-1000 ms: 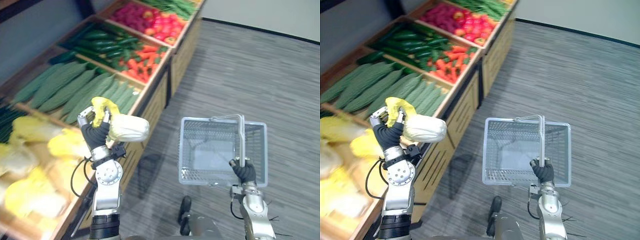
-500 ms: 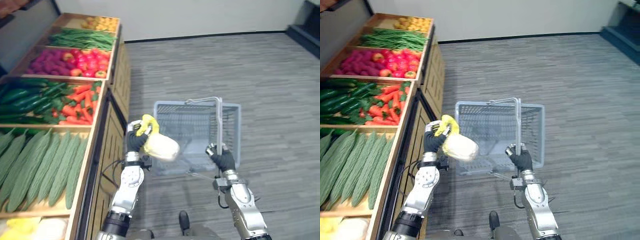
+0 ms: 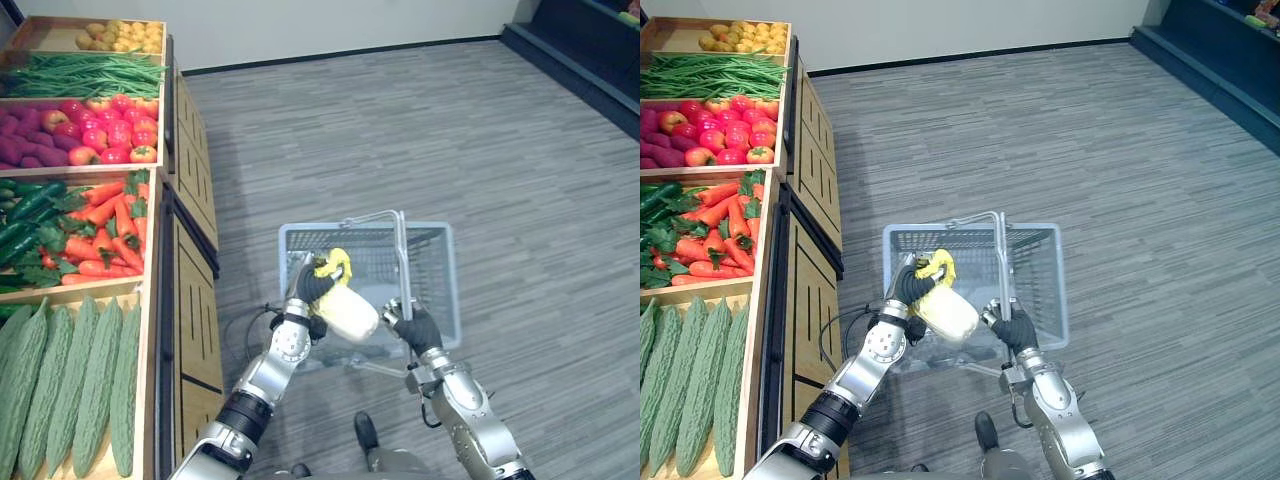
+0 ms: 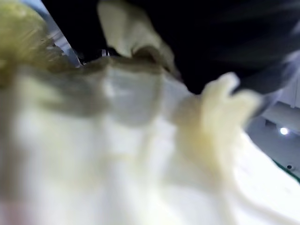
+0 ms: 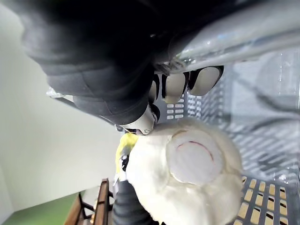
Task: Pick vegetable in the basket
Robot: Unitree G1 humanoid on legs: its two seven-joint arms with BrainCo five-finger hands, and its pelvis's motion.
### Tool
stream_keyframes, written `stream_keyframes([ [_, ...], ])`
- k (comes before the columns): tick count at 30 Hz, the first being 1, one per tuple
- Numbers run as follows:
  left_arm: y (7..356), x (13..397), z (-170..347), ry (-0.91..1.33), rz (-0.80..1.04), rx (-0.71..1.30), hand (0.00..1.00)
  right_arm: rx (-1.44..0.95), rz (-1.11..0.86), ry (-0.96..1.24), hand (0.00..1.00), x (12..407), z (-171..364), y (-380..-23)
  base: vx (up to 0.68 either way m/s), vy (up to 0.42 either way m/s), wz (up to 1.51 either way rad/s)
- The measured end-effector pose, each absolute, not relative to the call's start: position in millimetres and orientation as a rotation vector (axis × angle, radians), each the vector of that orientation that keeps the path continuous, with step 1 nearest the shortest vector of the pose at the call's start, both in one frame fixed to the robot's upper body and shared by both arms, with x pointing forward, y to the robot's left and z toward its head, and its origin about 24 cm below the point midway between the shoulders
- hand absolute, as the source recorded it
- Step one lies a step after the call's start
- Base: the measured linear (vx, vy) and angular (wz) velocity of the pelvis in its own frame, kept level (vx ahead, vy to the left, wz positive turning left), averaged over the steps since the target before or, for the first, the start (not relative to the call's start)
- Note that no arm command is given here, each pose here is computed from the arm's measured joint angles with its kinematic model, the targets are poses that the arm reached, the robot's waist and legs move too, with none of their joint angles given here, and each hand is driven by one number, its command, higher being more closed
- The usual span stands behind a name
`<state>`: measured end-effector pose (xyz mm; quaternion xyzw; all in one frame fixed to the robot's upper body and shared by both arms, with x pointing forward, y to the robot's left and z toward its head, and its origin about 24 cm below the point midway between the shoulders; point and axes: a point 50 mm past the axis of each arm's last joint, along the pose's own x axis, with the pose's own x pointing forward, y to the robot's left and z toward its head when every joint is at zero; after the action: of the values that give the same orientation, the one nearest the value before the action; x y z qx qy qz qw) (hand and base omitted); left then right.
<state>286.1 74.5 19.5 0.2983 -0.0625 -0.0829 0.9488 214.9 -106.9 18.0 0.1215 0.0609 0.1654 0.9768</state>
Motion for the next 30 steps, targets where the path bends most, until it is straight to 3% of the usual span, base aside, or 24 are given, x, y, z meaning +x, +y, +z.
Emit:
stream_keyframes([
  [6, 81, 287, 8, -0.074, -0.193, 0.688, 1.00, 0.225, 0.380, 0.158, 1.00, 213, 15, -100, -0.05, -0.016, 0.10],
  [7, 81, 287, 6, -0.068, -0.196, 0.696, 0.00, 0.222, 0.386, 0.163, 1.00, 213, 14, -100, -0.04, -0.014, 0.00],
  [20, 89, 299, -8, 0.008, -0.217, 0.881, 0.00, 0.246, 0.441, 0.187, 1.00, 208, 11, -92, 0.00, -0.002, 0.03],
  [30, 93, 294, 0, -0.009, -0.162, 0.768, 0.00, 0.183, 0.393, 0.179, 1.00, 208, 8, -97, 0.00, -0.005, 0.11],
])
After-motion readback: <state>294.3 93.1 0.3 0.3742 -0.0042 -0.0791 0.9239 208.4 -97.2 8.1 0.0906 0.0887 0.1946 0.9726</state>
